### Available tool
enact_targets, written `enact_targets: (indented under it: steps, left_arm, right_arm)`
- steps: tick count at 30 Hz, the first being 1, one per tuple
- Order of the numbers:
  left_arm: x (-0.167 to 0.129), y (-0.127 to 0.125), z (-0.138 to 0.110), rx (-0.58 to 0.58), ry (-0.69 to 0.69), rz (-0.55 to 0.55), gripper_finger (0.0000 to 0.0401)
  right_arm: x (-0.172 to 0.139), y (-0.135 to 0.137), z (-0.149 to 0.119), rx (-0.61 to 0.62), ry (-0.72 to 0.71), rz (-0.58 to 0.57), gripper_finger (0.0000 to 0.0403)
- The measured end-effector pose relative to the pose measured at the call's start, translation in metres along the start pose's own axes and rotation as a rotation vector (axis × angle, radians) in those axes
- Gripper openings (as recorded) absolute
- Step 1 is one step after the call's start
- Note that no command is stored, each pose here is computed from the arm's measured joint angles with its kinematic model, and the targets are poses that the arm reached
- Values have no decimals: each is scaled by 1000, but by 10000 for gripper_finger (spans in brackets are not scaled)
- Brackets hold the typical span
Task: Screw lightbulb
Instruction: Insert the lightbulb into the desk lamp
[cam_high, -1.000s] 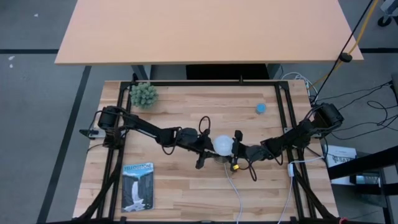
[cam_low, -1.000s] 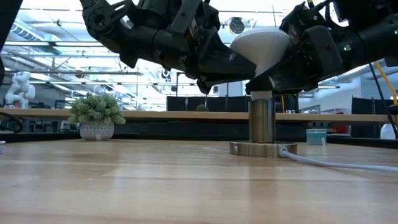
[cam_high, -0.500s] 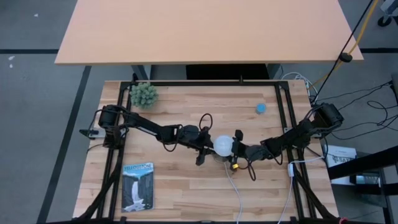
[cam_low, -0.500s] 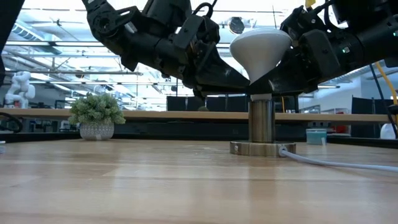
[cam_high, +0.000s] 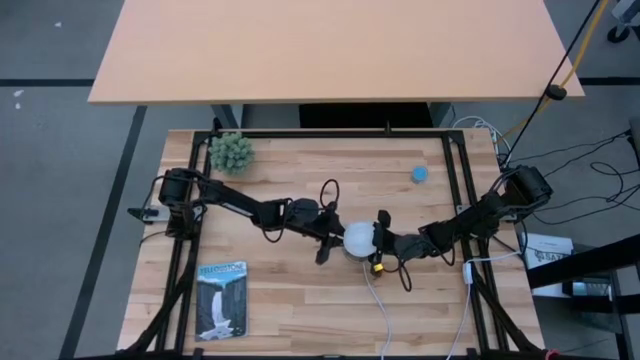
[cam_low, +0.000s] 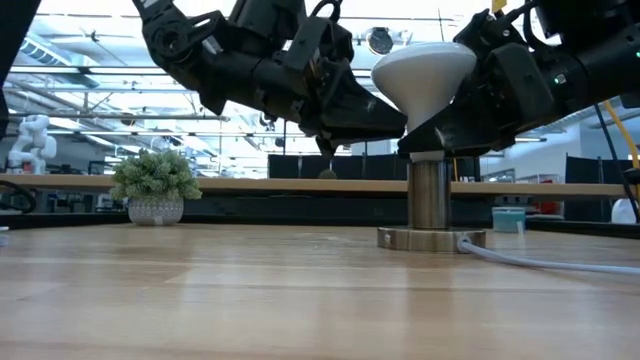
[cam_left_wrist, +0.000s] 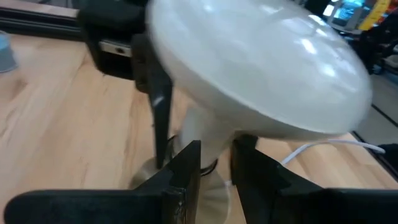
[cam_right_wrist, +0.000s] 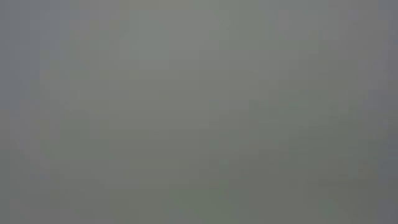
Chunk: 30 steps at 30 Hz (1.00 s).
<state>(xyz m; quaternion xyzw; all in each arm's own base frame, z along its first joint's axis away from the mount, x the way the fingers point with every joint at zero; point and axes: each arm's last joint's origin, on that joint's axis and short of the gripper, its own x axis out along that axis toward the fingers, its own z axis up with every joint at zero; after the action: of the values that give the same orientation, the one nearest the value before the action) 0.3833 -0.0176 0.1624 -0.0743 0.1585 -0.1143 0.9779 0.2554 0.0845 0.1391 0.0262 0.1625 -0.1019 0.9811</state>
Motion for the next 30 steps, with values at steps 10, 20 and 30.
enact_targets:
  steps: [10,20,30]
  left_arm:
    - [-1,4,1,-37,-6,33,96]
    - [-1,3,0,-62,-1,-1,96]
    - [-1,3,0,-62,-1,-4,96]
  right_arm:
    - [0,0,0,1,-4,-4,212]
    - [0,-1,-2,-21,13,-15,212]
    - [0,-2,-2,-26,14,-44,212]
